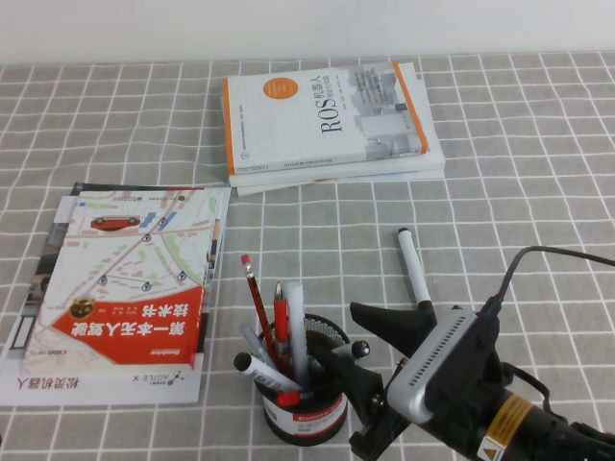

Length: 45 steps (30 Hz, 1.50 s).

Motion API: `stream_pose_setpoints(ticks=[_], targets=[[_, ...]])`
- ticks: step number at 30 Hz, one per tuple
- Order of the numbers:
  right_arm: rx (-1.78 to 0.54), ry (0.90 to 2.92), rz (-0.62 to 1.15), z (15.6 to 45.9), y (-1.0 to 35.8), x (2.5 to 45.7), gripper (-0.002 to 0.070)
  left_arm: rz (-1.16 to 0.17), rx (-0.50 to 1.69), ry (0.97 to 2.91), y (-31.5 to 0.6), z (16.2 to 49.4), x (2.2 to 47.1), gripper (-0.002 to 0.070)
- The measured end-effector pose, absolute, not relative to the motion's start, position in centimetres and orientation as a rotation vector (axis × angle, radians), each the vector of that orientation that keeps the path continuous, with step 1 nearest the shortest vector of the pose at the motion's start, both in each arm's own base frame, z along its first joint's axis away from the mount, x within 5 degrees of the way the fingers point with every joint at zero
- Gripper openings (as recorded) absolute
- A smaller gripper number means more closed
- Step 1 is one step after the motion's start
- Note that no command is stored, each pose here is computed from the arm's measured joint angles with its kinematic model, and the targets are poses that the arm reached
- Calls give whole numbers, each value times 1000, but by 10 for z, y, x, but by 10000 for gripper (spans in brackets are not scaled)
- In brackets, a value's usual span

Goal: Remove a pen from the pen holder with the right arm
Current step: 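Take a marker out of the pen holder and lay it on the table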

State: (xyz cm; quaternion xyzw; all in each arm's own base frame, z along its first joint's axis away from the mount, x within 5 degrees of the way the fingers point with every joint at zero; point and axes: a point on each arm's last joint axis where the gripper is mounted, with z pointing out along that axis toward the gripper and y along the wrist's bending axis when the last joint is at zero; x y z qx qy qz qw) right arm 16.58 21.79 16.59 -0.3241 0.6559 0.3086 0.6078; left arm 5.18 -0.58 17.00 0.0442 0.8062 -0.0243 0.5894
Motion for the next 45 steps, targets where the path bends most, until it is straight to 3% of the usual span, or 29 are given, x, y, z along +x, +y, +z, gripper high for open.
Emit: stream_pose_setpoints(ticks=[10, 21, 30, 45], targets=[[-728, 1541, 736, 163, 218, 166, 316, -57, 103, 1877, -6, 170, 52, -3], [-727, 1541, 741, 163, 218, 166, 99, -57, 103, 1877, -6, 170, 52, -3], [-723, 1526, 746, 167, 218, 166, 99, -57, 103, 1877, -6, 170, 52, -3], [-689, 1429, 778, 211, 208, 157, 99, -57, 103, 1877, -6, 170, 52, -3]])
